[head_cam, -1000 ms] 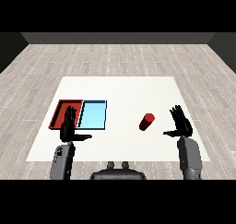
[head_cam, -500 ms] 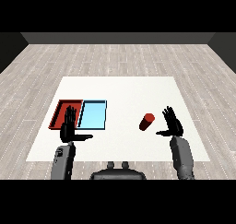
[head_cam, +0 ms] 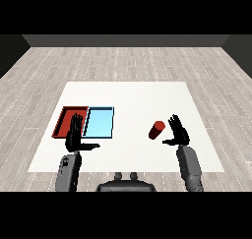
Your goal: Pick the red can and put it in the red box
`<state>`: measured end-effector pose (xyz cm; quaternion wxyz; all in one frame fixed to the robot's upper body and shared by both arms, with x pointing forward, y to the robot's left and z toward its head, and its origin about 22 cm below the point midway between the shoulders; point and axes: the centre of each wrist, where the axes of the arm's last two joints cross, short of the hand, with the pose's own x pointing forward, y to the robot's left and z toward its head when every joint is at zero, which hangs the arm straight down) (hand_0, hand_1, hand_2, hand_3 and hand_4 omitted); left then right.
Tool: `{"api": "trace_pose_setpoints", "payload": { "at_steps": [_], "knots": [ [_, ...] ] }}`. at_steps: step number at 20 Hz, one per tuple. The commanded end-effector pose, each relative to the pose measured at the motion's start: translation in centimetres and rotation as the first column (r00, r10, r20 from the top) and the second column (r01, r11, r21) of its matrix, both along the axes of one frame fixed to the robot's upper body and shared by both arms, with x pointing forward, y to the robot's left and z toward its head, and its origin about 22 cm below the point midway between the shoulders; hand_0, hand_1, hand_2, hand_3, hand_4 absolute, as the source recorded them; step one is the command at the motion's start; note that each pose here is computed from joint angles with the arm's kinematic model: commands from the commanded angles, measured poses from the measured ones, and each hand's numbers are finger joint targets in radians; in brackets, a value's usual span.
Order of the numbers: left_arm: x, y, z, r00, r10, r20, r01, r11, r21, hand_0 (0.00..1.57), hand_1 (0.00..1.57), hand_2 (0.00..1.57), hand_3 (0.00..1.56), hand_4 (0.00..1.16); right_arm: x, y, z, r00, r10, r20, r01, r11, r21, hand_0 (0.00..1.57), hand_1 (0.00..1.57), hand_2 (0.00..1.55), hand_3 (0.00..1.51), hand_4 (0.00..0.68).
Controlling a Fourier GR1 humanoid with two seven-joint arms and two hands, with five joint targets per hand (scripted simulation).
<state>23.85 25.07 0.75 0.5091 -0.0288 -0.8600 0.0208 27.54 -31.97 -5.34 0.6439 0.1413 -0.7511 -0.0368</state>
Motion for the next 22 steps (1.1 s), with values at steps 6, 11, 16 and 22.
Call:
{"api": "trace_pose_setpoints", "payload": {
  "at_steps": [6,11,16,22],
  "knots": [
    [-0.08,-0.1,-0.3,1.0,-0.005,0.002,0.005,1.0,-0.004,0.0,0.0,0.0,0.0,0.0,1.9,1.9,0.9,0.9994,0.01,-0.032,-0.009,0.9996,0.027,0.0,0.0,0.0,0.0,0.0],
    [-0.82,-0.2,0.4,1.0,-0.018,-0.002,0.018,1.0,-0.01,0.0,0.0,0.0,0.0,0.0,2.0,3.7,-0.6,0.9992,0.02,-0.035,-0.02,0.9995,0.027,0.0,0.0,0.0,0.0,0.0],
    [-0.73,1.0,0.7,1.0,-0.009,0.01,0.009,1.0,-0.017,0.0,0.0,0.0,0.0,0.0,1.3,3.2,-1.3,0.9991,0.008,-0.041,-0.007,0.9999,0.012,0.0,0.0,0.0,0.0,0.0],
    [-0.25,-0.3,0.8,1.0,-0.012,0.011,0.012,1.0,-0.015,0.0,0.0,0.0,0.0,0.0,1.2,4.2,-3.4,0.9979,0.012,-0.064,-0.012,0.9998,0.014,0.0,0.0,0.0,0.0,0.0]
  ]
}}
